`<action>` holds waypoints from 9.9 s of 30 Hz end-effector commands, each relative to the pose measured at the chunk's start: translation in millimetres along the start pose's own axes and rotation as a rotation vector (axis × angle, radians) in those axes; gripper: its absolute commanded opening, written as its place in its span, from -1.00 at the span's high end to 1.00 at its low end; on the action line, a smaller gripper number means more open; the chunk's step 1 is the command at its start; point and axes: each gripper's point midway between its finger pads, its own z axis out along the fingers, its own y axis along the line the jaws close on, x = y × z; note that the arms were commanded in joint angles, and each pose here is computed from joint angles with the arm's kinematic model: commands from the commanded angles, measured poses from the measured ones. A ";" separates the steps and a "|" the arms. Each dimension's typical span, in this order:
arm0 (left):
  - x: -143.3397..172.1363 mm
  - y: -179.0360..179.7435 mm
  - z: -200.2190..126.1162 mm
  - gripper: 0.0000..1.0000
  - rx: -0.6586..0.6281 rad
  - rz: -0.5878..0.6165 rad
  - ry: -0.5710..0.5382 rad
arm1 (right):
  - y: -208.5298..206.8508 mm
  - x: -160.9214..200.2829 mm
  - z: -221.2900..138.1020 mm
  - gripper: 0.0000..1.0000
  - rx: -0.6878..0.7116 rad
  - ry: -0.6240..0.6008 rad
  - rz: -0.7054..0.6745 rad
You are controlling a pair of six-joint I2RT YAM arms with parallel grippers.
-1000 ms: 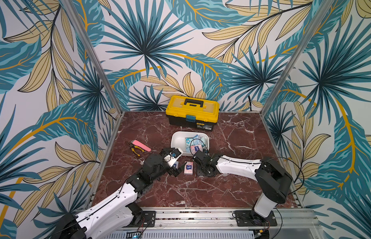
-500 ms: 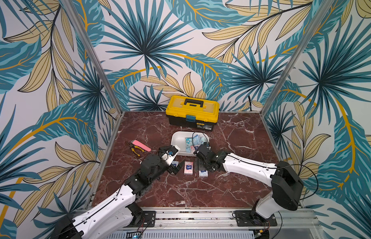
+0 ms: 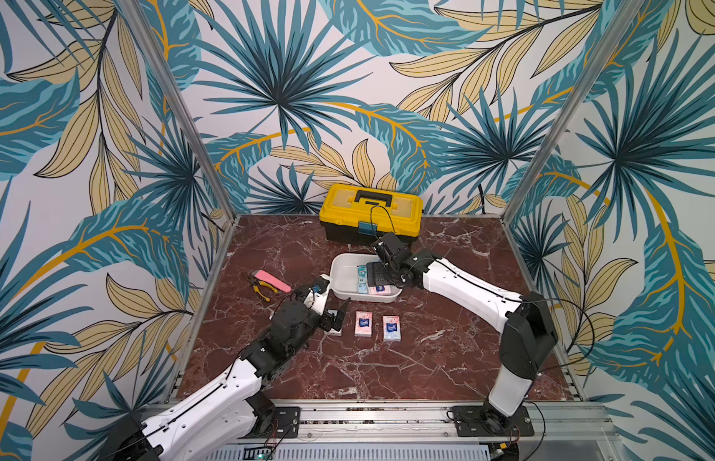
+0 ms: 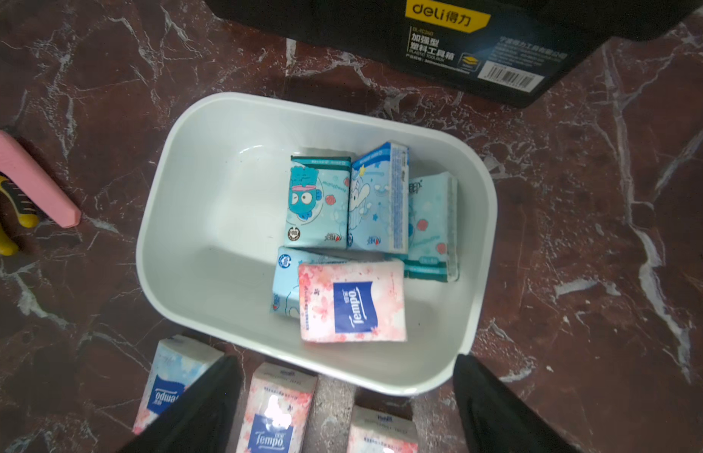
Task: Take the pocket tissues out of the storage box
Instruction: Place the pocket tissues at the center of the board, then pick up the pocket tissues from the storage box, then place the pocket tissues at the center of the board, then pick up the pocket tissues from the storage box, then place the pocket tissues at the center of the board.
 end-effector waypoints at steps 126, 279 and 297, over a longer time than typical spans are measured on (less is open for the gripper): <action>14.3 47.9 22.0 -1.00 -0.326 -0.435 0.113 | -115.4 192.9 4.1 0.34 -0.006 0.240 0.200; 133.6 -37.1 -68.6 0.05 -0.099 -0.518 0.983 | -160.7 88.8 -66.9 -0.99 0.175 -0.044 0.221; 205.4 -47.2 -68.2 0.00 -0.110 -0.546 1.089 | -165.3 101.8 -69.3 -0.99 0.175 -0.044 0.262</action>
